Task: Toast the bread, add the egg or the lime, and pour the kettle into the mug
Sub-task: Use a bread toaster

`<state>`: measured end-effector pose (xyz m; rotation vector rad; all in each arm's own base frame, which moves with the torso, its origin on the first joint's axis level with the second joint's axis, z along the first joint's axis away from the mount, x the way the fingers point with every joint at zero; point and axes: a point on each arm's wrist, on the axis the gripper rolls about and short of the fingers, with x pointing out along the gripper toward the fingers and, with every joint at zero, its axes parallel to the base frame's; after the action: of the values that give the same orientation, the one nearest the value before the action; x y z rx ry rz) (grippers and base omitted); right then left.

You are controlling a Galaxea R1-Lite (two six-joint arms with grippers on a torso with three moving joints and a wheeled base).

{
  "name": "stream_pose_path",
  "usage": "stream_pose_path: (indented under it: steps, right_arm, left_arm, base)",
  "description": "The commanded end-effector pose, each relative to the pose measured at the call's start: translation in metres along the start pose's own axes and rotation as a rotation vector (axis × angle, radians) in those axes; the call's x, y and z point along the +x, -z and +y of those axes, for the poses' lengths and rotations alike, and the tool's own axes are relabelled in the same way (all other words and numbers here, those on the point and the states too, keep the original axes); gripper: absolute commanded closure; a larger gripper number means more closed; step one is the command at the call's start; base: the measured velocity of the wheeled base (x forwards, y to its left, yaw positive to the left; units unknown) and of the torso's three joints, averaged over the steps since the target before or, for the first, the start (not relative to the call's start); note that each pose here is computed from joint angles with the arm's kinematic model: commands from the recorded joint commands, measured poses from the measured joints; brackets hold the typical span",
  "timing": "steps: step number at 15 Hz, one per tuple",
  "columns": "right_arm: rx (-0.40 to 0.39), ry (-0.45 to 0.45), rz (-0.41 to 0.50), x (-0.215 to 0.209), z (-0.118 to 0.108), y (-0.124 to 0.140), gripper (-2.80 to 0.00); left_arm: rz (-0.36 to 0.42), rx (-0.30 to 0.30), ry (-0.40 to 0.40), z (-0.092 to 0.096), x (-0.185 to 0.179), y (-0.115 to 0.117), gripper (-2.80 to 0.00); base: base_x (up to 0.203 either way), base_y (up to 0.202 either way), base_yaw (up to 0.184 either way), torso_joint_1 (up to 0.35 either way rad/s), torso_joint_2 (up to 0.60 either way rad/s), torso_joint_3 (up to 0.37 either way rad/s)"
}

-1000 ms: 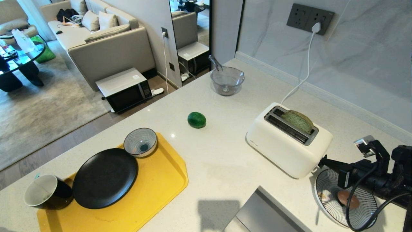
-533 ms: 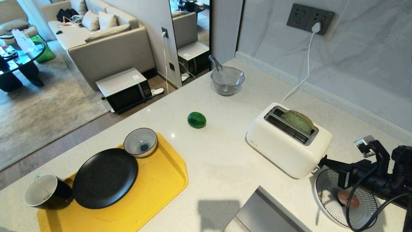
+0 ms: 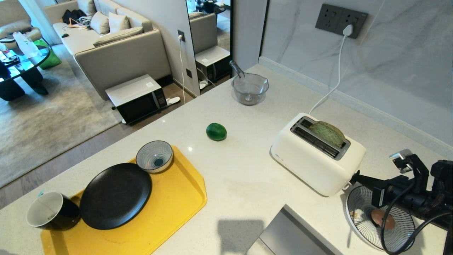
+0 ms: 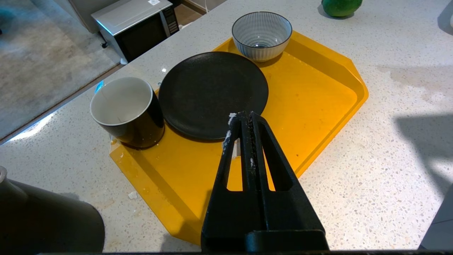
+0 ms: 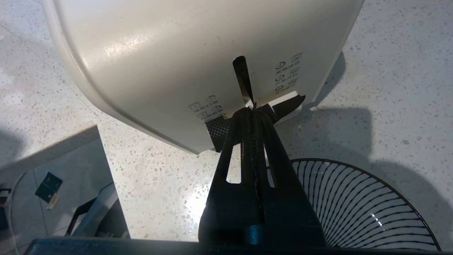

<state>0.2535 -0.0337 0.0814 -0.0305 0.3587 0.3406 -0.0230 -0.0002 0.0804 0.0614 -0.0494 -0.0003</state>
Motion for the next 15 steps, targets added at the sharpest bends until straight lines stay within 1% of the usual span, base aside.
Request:
stream_pose_path:
  steps: [1, 15]
  right_arm:
    - [-0.004, -0.002, -0.006, -0.0002, 0.0001, -0.0005, 0.00]
    - [-0.005, -0.002, -0.011, -0.0047, 0.0023, -0.0014, 0.00]
  left_arm:
    - [0.014, 0.000, 0.001, -0.0003, 0.0009, 0.0047, 0.00]
    - [0.014, 0.000, 0.001, -0.0003, 0.0009, 0.0047, 0.00]
  base:
    - [0.000, 0.000, 0.000, 0.000, 0.00, 0.000]
    - [0.000, 0.000, 0.000, 0.000, 0.00, 0.000]
